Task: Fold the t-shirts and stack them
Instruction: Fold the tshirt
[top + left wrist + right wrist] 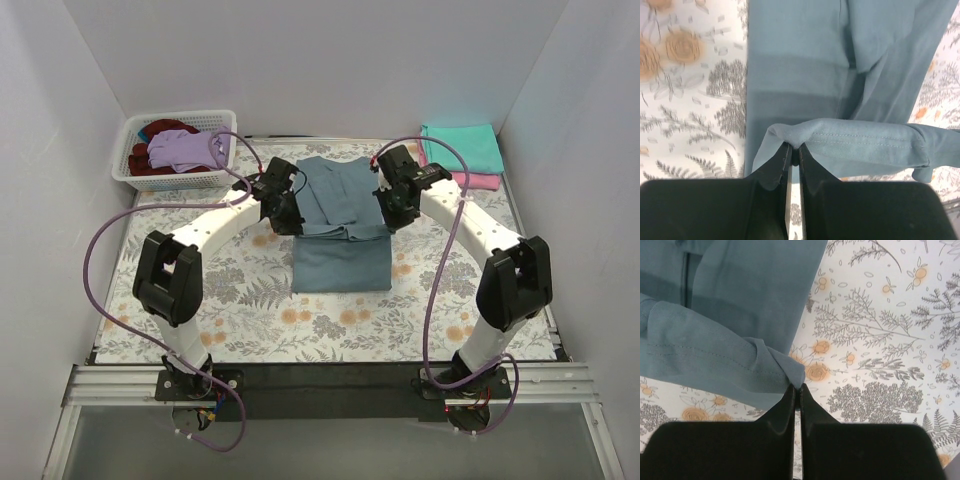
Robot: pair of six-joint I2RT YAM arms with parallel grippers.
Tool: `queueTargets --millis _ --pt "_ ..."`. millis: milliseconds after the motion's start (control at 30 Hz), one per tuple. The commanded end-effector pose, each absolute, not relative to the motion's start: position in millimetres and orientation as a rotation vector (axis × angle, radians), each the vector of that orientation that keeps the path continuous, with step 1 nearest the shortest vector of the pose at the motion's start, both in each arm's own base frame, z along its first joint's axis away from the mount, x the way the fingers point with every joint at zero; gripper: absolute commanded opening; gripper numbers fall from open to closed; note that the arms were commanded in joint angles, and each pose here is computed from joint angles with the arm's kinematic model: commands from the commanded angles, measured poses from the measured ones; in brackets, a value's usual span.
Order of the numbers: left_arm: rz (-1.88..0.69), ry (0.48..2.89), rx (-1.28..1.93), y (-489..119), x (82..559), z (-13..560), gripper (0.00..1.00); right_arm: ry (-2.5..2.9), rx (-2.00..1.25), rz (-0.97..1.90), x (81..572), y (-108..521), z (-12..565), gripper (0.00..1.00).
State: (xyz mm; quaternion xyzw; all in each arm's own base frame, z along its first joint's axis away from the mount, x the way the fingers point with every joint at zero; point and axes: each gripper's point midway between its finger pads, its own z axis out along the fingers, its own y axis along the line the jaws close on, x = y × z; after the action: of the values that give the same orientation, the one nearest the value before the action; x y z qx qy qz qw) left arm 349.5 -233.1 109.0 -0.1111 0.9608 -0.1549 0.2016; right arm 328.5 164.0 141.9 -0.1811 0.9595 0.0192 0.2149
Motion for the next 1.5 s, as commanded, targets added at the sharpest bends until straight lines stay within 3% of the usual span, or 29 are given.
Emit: queueTargets --millis 0,300,733,800,833,900,1067,1233,1467 --pt "-0.380 2.629 -0.297 -221 380 113 0.00 2.588 -0.498 0.054 360 162 154 0.01" --pt "-0.334 2.652 -0.324 -212 411 80 0.00 2.602 -0.465 0.090 405 172 124 0.01" --pt "-0.330 2.646 -0.296 -216 426 57 0.06 2.657 -0.384 0.031 418 159 78 0.01" --pt "-0.333 2.636 -0.288 -216 426 61 0.10 2.662 -0.380 0.027 415 157 78 0.07" --pt "-0.335 2.628 -0.286 -215 426 65 0.13 2.659 -0.369 0.029 415 157 80 0.16" --pt "-0.346 2.615 -0.282 -215 425 74 0.20 2.651 -0.344 0.040 409 155 87 0.23" --pt "-0.408 2.551 -0.280 -215 410 111 0.36 2.574 -0.329 0.137 388 170 114 0.28" --pt "-0.488 2.502 -0.275 -234 374 128 0.36 2.440 -0.418 0.374 368 224 131 0.28" --pt "-0.530 2.623 -0.190 -267 304 76 0.25 2.385 -0.509 0.610 356 284 113 0.23"
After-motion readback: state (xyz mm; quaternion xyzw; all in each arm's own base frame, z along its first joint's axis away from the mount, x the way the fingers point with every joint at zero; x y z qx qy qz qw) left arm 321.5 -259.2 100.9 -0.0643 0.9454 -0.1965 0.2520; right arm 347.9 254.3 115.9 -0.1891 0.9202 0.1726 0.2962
